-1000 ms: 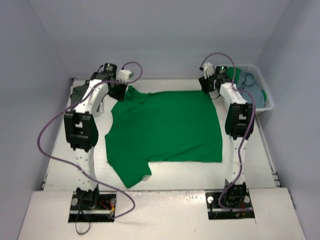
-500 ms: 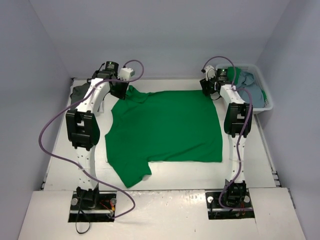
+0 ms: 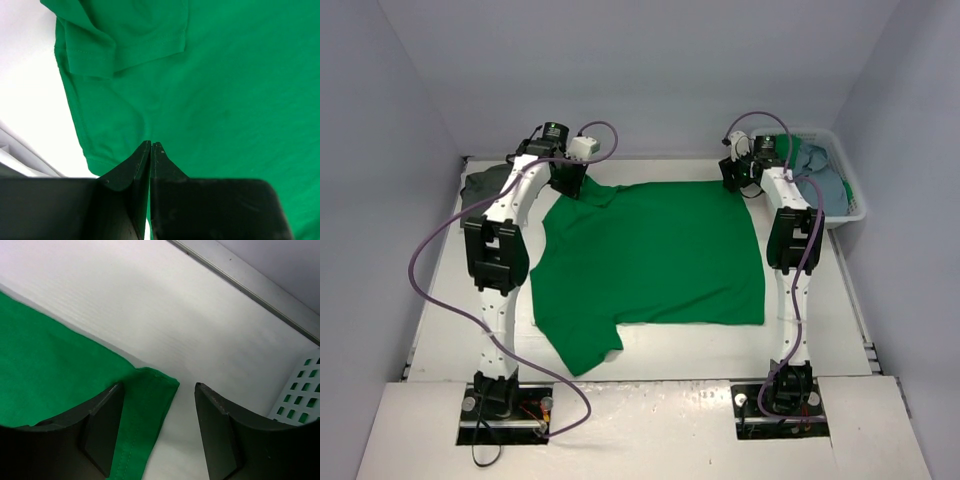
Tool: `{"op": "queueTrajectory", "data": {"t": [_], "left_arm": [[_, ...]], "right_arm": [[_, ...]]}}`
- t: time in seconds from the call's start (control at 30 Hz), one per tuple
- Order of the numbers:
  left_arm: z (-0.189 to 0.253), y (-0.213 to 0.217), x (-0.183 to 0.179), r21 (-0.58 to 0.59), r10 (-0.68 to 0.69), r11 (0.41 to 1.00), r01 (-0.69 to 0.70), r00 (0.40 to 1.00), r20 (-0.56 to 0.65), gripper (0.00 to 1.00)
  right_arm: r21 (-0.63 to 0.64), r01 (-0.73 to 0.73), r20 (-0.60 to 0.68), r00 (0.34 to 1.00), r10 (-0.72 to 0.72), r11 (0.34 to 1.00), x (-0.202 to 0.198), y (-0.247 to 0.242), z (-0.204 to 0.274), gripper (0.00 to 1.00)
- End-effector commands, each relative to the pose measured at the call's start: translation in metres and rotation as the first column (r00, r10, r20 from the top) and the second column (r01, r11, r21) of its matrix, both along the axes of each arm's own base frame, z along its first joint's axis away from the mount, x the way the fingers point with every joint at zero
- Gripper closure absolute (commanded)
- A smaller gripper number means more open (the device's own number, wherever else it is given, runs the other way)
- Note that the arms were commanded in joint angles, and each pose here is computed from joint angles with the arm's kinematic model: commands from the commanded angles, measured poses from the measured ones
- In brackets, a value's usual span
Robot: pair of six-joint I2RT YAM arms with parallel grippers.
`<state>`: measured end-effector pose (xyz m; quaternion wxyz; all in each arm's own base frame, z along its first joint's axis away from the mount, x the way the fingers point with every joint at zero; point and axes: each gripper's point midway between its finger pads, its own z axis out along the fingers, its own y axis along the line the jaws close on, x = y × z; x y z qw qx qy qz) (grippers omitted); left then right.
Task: Fold and stack the t-shirts
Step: Grap the side of the flattened tshirt furthest away from the robot with both arms
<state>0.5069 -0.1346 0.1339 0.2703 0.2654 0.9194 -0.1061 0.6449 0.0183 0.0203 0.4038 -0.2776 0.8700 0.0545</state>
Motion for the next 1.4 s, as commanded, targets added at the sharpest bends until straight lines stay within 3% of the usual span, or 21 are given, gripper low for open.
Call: {"op": "queueTrajectory", "data": {"t": [0.0,0.27,0.83,1.0,1.03,1.13,1.2,1.37], "left_arm": [[0.040,-0.003,0.011,-0.024,-0.004,1.000,0.006,0.995,0.095,1.00],[0.032,-0.003,0.024,-0.005,-0.008,1.000,0.009,0.995,0.097,1.00],[0.019,-0.007,0.032,-0.010,-0.009,1.000,0.010,0.996,0.085,1.00],[0.020,-0.008,0.043,-0.006,-0.006,1.000,0.007,0.992,0.123,1.00],[0.018,-0.009,0.045,-0.004,-0.005,1.000,0.006,0.992,0.127,1.00],[0.012,-0.017,0.054,0.018,-0.023,1.000,0.021,0.987,0.159,1.00],[0.001,-0.024,0.060,0.046,-0.036,0.999,0.029,0.984,0.176,0.96],[-0.015,-0.037,0.072,0.149,-0.082,0.988,0.049,0.970,0.229,0.72]], "right_arm": [[-0.008,-0.031,-0.118,0.993,0.029,0.999,-0.023,-0.004,-0.025,0.43],[0.009,-0.088,-0.170,0.982,0.088,0.996,-0.039,0.007,-0.030,0.45],[0.015,-0.101,-0.180,0.978,0.102,0.995,-0.043,0.010,-0.030,0.78],[0.016,-0.096,-0.184,0.978,0.097,0.995,-0.045,0.011,-0.030,0.92],[0.016,-0.094,-0.188,0.978,0.095,0.995,-0.046,0.011,-0.031,0.98],[0.024,-0.090,-0.194,0.977,0.093,0.996,-0.048,0.012,-0.032,1.00],[0.030,-0.089,-0.197,0.976,0.093,0.996,-0.049,0.013,-0.031,1.00],[0.038,-0.095,-0.195,0.976,0.100,0.995,-0.050,0.018,-0.027,1.00]]}}
